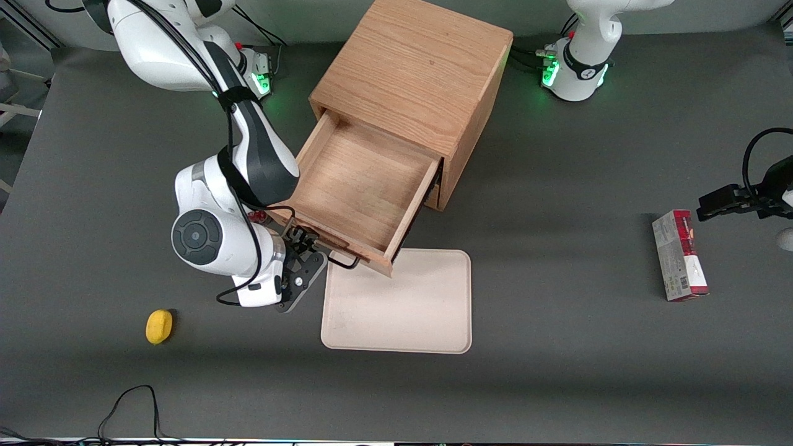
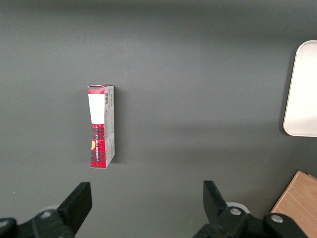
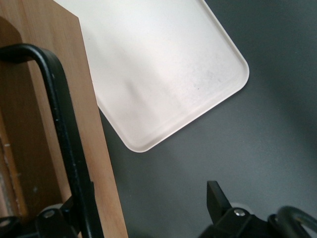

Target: Open upper drawer

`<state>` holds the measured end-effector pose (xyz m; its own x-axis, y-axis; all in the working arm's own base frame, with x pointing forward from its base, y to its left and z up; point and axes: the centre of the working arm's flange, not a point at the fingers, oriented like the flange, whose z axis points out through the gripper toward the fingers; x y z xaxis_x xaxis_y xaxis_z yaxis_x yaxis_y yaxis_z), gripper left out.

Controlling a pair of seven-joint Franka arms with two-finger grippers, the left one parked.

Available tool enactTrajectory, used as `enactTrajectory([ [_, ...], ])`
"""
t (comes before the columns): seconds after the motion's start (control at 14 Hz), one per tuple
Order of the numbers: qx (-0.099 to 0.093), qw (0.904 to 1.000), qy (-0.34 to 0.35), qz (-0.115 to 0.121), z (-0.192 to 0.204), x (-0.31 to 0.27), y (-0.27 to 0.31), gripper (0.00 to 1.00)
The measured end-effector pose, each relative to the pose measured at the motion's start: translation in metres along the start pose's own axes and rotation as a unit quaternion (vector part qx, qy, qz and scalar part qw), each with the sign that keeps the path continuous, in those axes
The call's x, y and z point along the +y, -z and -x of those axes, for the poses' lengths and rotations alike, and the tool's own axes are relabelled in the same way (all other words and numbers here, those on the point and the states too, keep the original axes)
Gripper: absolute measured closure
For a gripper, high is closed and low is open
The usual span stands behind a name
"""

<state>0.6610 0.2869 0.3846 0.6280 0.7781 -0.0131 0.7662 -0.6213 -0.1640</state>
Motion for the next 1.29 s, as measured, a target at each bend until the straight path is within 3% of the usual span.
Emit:
enactTrajectory([
  [0.86, 0.010, 0.9999, 0.005, 0.008, -0.011, 0.001, 0.006, 0.00],
  [1.29, 0.026, 0.9995, 0.010, 0.017, -0.015, -0.003, 0.037, 0.00],
])
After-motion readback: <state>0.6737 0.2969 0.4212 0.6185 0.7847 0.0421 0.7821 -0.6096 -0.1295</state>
